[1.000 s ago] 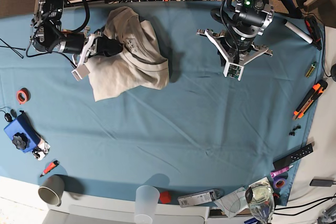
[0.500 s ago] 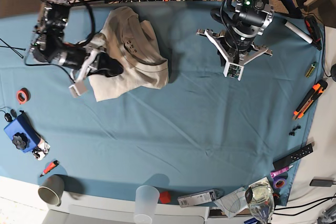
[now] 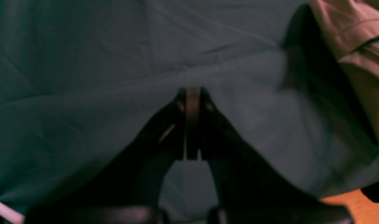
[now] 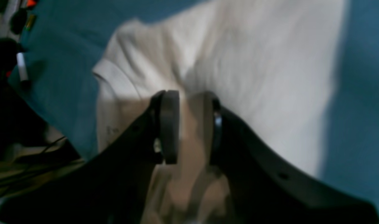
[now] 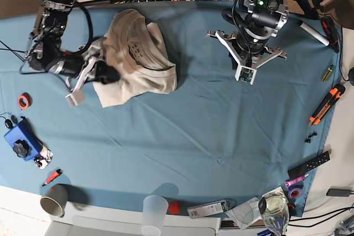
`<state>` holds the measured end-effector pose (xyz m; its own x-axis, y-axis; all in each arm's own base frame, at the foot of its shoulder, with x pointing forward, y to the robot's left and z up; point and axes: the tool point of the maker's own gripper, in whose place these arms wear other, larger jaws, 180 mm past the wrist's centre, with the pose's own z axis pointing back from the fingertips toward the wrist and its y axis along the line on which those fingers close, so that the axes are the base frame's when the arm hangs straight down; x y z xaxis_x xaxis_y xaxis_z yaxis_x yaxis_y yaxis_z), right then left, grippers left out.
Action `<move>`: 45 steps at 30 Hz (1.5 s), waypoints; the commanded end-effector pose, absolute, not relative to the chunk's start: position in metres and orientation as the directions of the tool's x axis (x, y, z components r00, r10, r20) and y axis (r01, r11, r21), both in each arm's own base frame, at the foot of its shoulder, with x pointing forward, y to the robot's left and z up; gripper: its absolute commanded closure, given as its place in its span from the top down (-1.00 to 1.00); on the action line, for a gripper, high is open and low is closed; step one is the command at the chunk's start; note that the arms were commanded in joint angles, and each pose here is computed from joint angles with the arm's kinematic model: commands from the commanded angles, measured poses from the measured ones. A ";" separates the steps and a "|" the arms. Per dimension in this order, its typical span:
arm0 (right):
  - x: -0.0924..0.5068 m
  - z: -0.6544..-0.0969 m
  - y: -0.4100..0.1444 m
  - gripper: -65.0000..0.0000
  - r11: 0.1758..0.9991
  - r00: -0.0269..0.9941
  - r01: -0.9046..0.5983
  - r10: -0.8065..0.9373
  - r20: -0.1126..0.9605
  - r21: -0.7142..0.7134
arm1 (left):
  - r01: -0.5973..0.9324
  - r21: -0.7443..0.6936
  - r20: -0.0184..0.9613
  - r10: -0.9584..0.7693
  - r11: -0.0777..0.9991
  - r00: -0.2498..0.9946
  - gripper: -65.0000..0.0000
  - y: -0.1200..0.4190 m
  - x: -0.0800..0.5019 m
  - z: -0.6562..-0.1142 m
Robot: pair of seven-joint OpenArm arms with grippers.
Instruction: Fold the T-shirt properly
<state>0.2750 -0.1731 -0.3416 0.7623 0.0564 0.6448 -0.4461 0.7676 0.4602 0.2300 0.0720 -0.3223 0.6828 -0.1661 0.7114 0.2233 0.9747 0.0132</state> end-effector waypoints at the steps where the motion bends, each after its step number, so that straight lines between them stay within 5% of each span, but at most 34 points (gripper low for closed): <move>1: 0.287 -0.315 -0.176 -0.56 0.768 0.696 -0.491 0.062 0.715 0.411 | 0.222 0.013 0.735 -0.160 0.975 0.659 -1.00 0.071 0.233 -0.313; 8: 0.289 -0.286 -0.212 -0.56 0.832 0.630 -0.453 0.043 0.776 0.321 | 0.224 0.000 0.695 -0.161 0.975 0.700 -1.00 0.071 0.220 -0.324; 13: 0.283 -0.281 -0.242 -0.56 0.877 0.619 -0.371 -0.012 0.785 0.306 | 0.359 -0.140 0.727 -0.150 0.923 0.670 -1.00 0.035 0.215 -0.316; 23: 0.266 -0.270 -0.293 -0.56 0.932 0.586 -0.227 -0.102 0.804 0.283 | 0.325 -0.047 0.707 -0.198 0.945 0.679 -1.00 0.052 0.216 -0.322; 29: 0.232 -0.292 -0.305 -0.56 0.944 0.674 -0.183 -0.084 0.734 0.276 | 0.262 0.000 0.660 -0.197 0.965 0.725 -1.00 0.068 0.209 -0.332; 35: 0.195 -0.308 -0.299 -1.00 0.948 0.748 -0.169 -0.055 0.661 0.270 | 0.257 0.049 0.574 -0.238 0.965 0.783 -1.00 0.080 0.185 -0.347; 45: 0.144 -0.314 -0.281 -1.00 0.947 0.817 -0.230 0.063 0.574 0.223 | 0.246 0.086 0.489 -0.256 0.965 0.834 -1.00 0.092 0.136 -0.347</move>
